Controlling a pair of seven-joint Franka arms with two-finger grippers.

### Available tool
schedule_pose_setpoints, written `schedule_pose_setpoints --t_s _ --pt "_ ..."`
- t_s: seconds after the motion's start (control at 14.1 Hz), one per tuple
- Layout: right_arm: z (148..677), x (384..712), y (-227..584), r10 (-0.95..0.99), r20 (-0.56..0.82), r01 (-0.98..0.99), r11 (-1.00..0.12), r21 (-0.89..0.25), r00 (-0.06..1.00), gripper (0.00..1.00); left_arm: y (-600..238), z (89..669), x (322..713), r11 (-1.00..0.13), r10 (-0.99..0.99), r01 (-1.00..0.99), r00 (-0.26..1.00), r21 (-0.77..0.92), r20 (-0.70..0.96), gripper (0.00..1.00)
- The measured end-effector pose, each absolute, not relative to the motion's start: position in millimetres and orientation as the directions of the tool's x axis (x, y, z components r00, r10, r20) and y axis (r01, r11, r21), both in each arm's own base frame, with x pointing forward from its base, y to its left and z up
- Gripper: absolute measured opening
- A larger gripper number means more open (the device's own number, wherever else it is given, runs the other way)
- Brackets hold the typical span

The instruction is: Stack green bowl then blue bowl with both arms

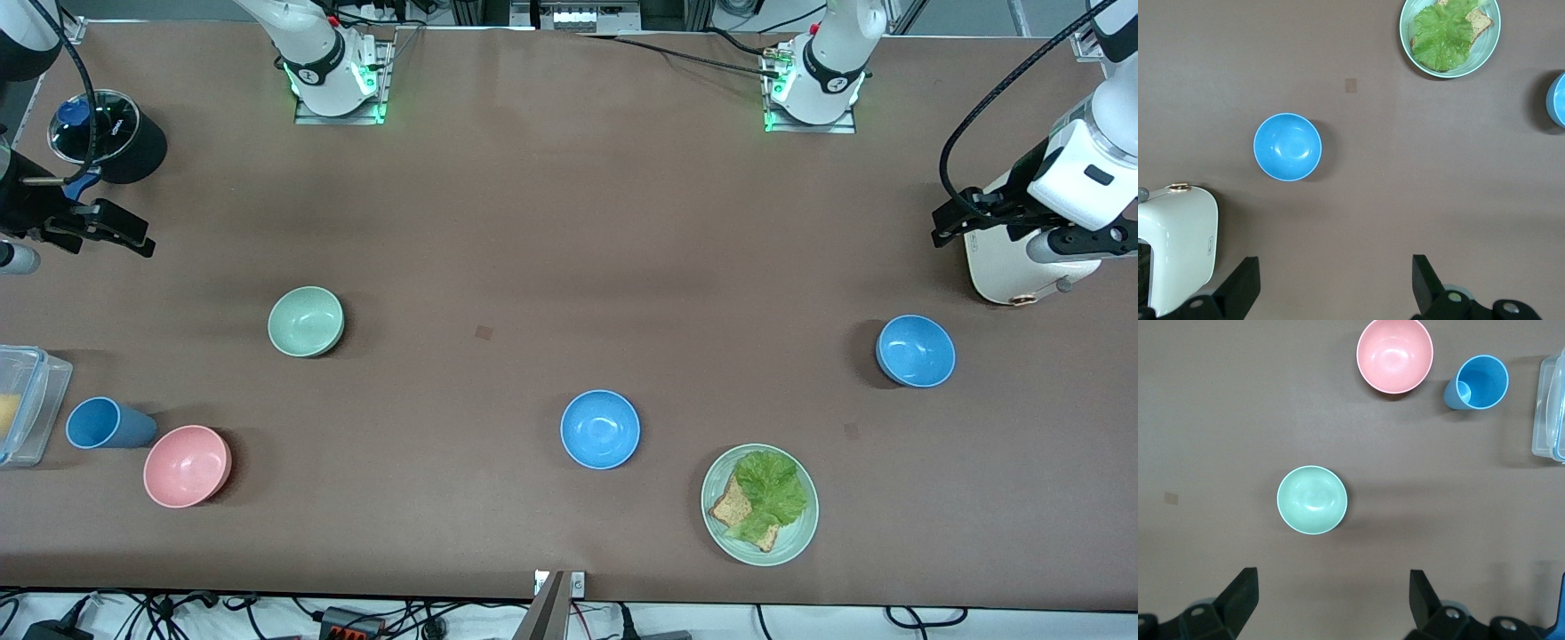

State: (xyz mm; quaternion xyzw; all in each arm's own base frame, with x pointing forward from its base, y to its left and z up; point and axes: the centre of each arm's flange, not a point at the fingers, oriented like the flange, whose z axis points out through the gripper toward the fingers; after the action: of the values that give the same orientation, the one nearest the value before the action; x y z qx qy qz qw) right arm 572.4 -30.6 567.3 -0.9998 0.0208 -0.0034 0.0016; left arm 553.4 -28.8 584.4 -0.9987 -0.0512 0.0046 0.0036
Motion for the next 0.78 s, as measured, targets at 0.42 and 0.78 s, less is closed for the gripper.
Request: schedule_pose_setpoints --t_s 0.42,0.78 --pt "567.4 572.5 -30.6 -0.041 0.008 -0.041 -0.999 -0.003 0.999 1.0 -30.0 584.6 553.2 -0.995 0.101 0.101 0.995 -0.006 -0.01 1.0" --pt "560.2 574.5 -30.6 -0.041 -0.005 -0.041 -0.999 -0.003 0.999 1.0 -28.9 584.6 553.3 -0.995 0.103 0.103 0.995 -0.006 -0.01 1.0"
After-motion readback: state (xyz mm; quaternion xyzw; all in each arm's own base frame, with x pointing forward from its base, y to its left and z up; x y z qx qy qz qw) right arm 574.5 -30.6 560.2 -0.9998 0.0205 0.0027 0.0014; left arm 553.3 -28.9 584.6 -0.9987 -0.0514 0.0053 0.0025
